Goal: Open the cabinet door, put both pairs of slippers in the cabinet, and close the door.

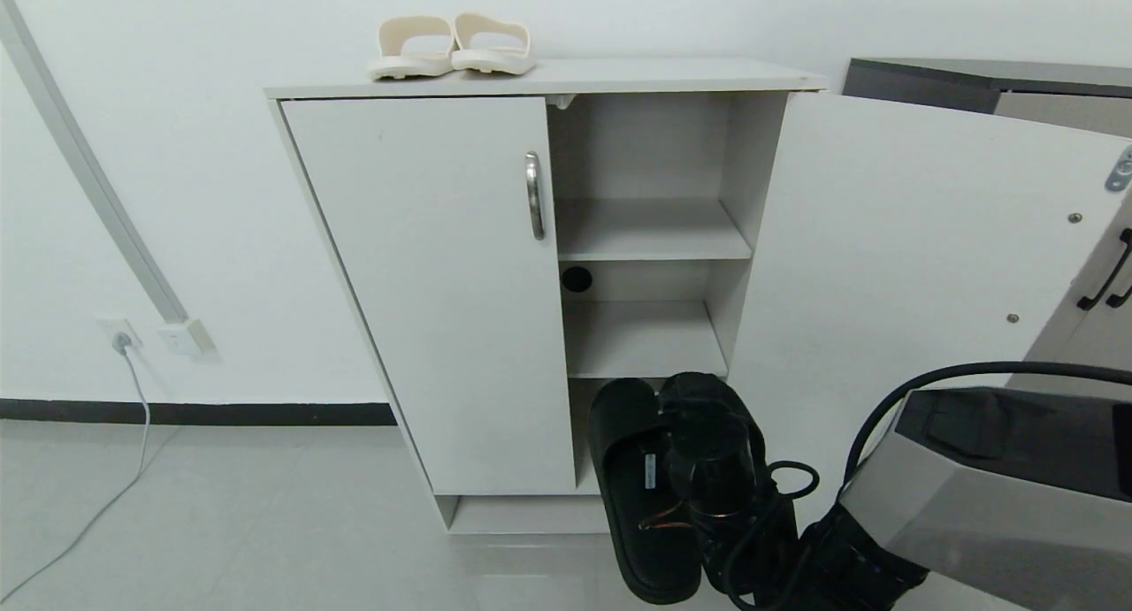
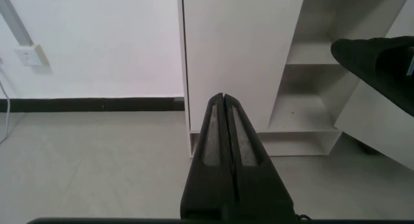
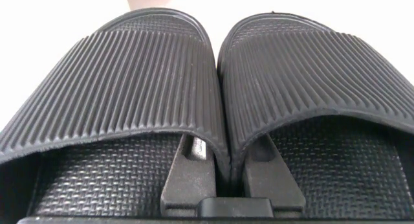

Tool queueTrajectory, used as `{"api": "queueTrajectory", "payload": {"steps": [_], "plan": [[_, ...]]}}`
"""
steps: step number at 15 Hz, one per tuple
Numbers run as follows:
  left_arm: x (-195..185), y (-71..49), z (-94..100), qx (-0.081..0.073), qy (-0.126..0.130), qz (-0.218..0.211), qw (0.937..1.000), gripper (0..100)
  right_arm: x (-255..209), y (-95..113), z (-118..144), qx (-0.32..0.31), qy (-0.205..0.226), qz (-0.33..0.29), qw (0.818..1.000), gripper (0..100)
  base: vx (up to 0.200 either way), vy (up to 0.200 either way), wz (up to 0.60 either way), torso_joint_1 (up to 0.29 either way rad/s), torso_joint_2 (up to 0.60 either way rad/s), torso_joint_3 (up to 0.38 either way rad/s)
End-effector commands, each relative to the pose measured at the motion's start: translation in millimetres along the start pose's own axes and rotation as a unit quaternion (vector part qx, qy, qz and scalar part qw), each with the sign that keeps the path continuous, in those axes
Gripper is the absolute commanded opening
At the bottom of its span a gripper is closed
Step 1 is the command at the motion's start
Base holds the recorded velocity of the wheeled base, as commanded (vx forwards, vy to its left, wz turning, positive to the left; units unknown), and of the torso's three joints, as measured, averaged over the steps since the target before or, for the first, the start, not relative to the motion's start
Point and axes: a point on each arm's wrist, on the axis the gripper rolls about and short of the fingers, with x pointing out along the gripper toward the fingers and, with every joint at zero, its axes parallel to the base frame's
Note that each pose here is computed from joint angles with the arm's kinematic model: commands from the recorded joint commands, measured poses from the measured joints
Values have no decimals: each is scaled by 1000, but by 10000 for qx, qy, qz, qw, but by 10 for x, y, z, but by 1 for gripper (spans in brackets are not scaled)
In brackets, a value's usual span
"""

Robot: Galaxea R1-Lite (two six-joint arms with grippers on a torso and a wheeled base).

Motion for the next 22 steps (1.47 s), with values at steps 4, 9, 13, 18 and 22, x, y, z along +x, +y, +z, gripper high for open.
{"api": "queueTrajectory", "payload": {"steps": [4, 9, 13, 18, 22], "plan": [[2, -1, 0, 6, 9, -23, 10000, 0, 65, 35, -111, -67, 82, -7, 9999, 0, 0, 0, 0, -1, 4, -94], [2, -1, 0, -2, 9, -23, 10000, 0, 123, 70, -96, -30, 56, 148, 9999, 0, 0, 0, 0, 3, 2, -187], [2, -1, 0, -2, 9, -23, 10000, 0, 135, 50, -82, -42, 51, 134, 9999, 0, 0, 0, 0, 2, 2, -194], [2, -1, 0, 14, 9, -23, 10000, 0, 159, 57, -108, -94, 50, 127, 9999, 0, 0, 0, 0, 2, 3, -191], [2, -1, 0, 14, 9, -15, 10000, 0, 160, 50, 74, -55, -267, 89, 9996, 0, 0, 0, 0, 1, -1, -20]]}}
